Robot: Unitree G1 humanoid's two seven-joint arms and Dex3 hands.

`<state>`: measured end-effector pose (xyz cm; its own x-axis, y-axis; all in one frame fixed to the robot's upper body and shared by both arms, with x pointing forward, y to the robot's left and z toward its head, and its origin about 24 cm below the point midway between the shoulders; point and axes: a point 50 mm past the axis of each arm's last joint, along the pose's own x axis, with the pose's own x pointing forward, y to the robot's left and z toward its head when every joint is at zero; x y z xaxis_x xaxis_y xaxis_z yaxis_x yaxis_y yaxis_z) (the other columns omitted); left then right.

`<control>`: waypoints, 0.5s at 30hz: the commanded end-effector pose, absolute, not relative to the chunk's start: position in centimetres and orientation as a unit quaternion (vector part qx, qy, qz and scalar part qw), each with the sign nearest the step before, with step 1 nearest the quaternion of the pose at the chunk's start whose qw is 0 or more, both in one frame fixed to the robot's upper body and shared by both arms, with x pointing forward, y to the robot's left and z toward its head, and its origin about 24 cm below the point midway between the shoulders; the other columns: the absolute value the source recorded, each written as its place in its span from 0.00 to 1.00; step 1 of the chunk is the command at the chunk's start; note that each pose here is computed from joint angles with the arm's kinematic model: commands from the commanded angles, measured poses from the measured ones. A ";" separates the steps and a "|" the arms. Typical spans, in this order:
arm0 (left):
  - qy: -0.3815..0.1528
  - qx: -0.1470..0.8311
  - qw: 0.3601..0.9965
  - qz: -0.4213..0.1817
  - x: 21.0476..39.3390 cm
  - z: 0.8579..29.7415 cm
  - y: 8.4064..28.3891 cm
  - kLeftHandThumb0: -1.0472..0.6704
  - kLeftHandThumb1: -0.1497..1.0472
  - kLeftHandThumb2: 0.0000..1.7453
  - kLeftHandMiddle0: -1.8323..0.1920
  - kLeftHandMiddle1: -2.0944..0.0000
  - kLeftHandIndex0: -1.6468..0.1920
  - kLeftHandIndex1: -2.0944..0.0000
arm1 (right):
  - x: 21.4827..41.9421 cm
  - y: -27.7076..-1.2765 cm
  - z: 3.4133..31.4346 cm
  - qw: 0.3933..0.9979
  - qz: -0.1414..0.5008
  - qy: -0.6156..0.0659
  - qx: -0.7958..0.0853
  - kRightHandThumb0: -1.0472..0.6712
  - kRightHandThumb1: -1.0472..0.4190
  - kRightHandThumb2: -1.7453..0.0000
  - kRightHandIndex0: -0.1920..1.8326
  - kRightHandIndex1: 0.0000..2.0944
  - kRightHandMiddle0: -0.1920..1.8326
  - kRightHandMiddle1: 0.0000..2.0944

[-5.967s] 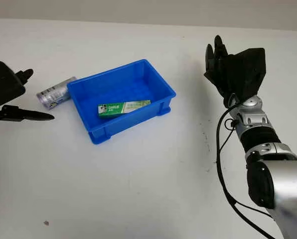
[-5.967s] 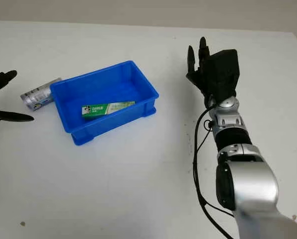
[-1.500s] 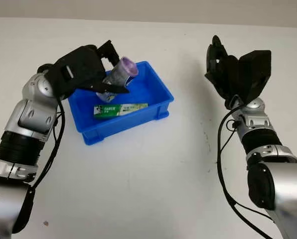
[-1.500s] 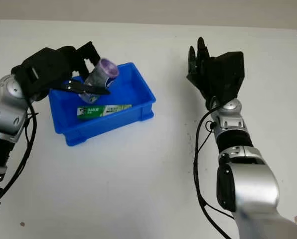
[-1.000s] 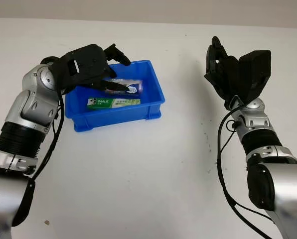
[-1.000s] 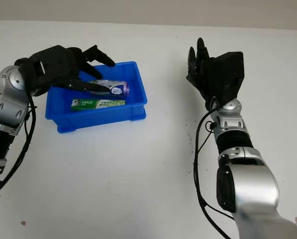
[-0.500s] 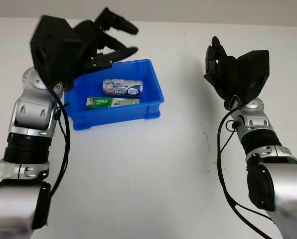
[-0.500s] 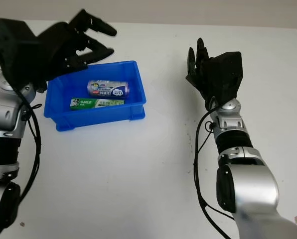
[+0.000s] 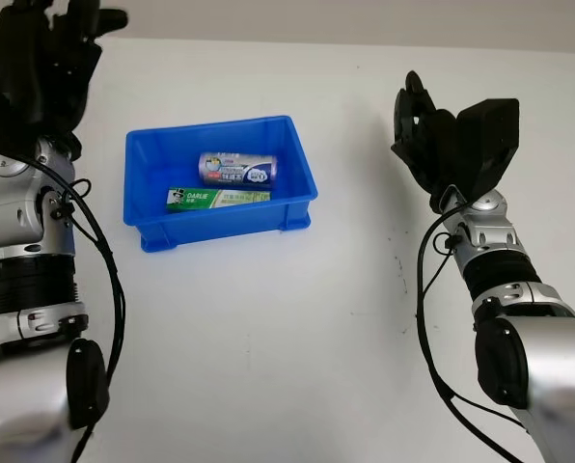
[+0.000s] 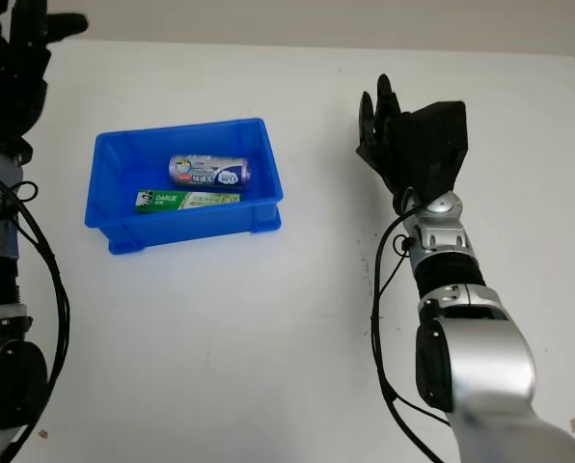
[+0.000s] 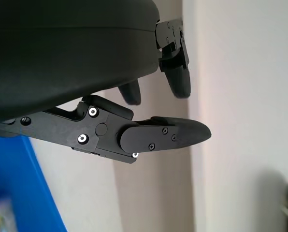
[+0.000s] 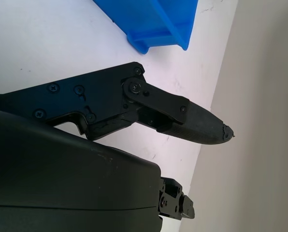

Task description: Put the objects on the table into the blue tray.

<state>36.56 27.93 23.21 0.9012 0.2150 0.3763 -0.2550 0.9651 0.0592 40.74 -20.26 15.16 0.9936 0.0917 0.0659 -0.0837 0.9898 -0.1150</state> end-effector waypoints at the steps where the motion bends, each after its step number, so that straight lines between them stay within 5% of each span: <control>1: -0.164 0.084 0.973 0.135 36.3 21.9 29.3 0.22 1.00 0.31 0.86 0.94 0.90 0.85 | 40.9 -20.1 15.8 0.996 0.045 -0.052 -0.049 0.16 0.00 0.55 0.00 0.00 0.00 0.00; 7: -0.117 0.120 0.979 0.113 35.6 20.0 30.9 0.17 1.00 0.36 0.97 0.99 0.98 0.97 | 40.9 -20.0 16.0 0.996 0.046 -0.059 -0.046 0.16 0.00 0.55 0.00 0.00 0.00 0.00; 15: -0.089 0.079 0.989 0.086 35.5 18.2 31.0 0.16 1.00 0.38 1.00 1.00 1.00 1.00 | 41.0 -19.8 16.1 0.996 0.050 -0.059 -0.045 0.17 0.00 0.56 0.00 0.00 0.00 0.00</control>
